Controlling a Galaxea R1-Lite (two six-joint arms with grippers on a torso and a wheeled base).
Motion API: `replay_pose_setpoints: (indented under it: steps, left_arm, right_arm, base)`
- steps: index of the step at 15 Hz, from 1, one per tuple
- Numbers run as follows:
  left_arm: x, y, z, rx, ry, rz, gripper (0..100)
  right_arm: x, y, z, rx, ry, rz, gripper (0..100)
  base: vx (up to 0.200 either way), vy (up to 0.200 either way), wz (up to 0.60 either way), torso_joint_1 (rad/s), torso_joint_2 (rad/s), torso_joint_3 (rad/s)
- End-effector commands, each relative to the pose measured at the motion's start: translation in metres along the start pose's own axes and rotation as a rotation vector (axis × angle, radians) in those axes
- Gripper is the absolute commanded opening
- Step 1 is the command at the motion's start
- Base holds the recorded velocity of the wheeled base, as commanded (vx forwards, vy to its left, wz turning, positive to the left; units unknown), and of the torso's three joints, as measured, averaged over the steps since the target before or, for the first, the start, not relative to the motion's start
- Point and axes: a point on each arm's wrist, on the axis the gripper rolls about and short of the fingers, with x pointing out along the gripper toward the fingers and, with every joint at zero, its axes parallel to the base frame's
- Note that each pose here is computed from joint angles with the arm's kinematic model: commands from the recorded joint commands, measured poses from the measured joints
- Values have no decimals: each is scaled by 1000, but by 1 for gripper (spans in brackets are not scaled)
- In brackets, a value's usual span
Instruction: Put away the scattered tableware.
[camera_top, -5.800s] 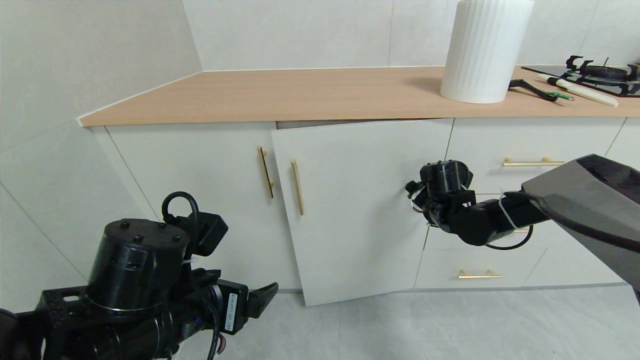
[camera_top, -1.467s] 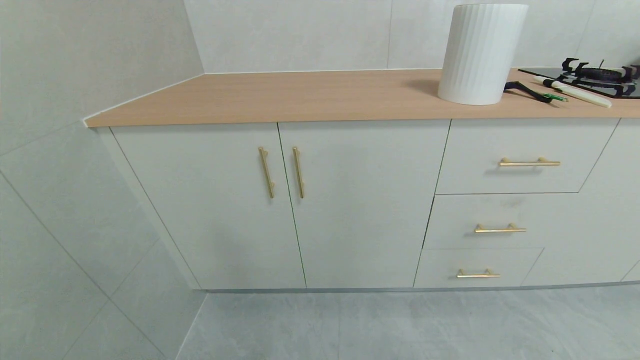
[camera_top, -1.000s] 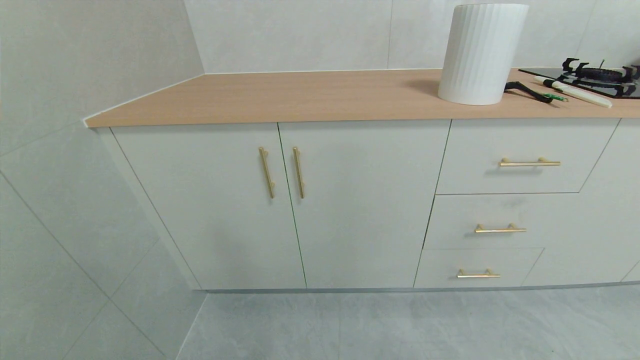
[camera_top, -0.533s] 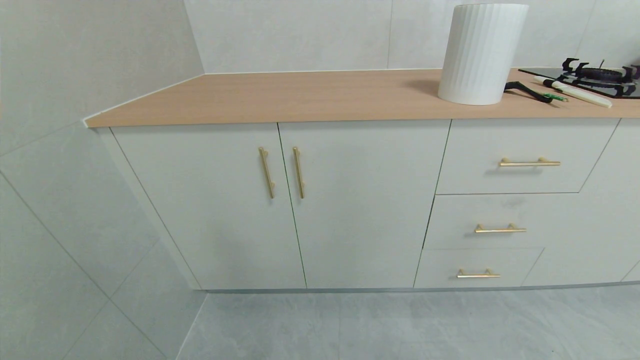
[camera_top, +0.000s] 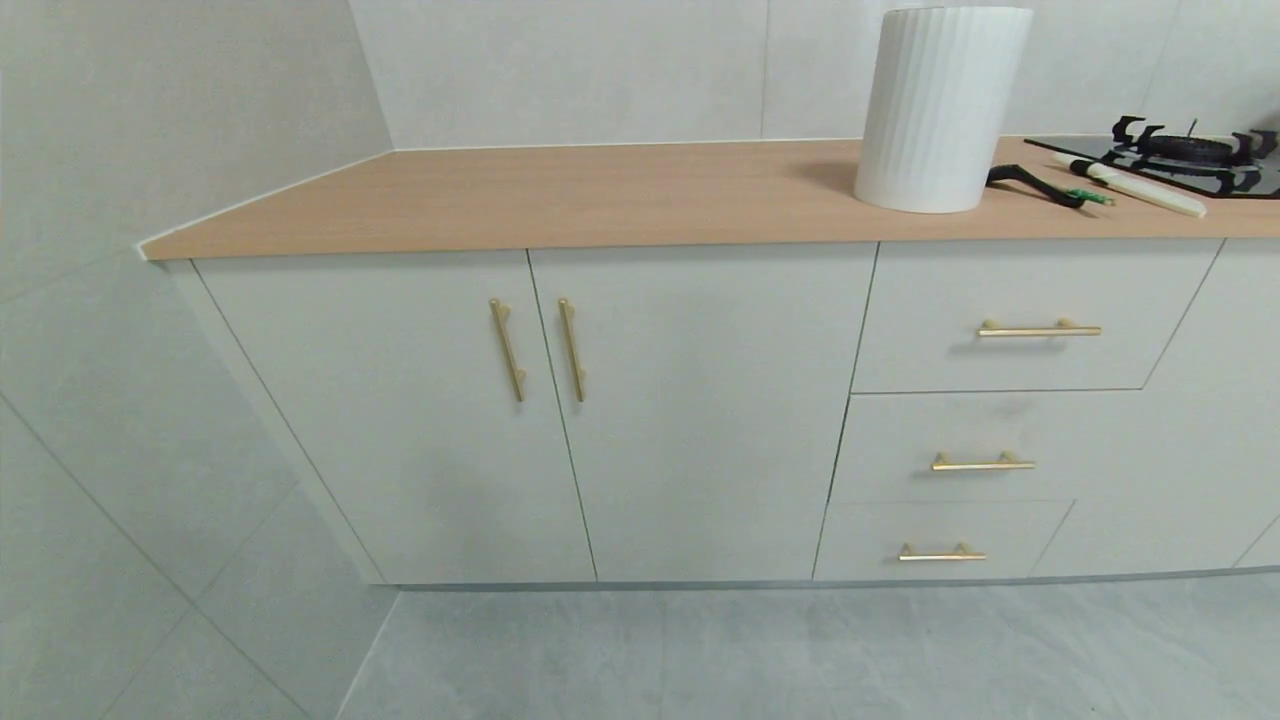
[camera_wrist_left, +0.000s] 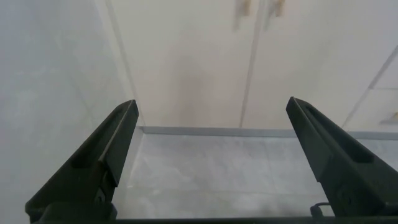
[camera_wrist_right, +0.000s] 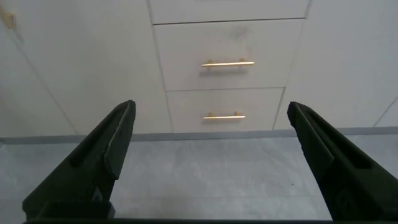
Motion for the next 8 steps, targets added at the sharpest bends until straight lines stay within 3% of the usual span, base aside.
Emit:
replay_pose_setpoints:
  steps: [1,3,8]
  left_arm:
    - [0,0,0,-1,2,2,100]
    - [0,0,0,-1,2,0,100]
    - [0,0,0,-6,0,0,100]
  right_arm:
    - [0,0,0,0,1,-1,100]
    - [0,0,0,0,1,-1,100]
    - [0,0,0,0,1,-1,100]
  base:
    - [0,-200,0,7,2,7]
    - [0,-200,0,0,2,5]
    - [0,0,0,0,0,0]
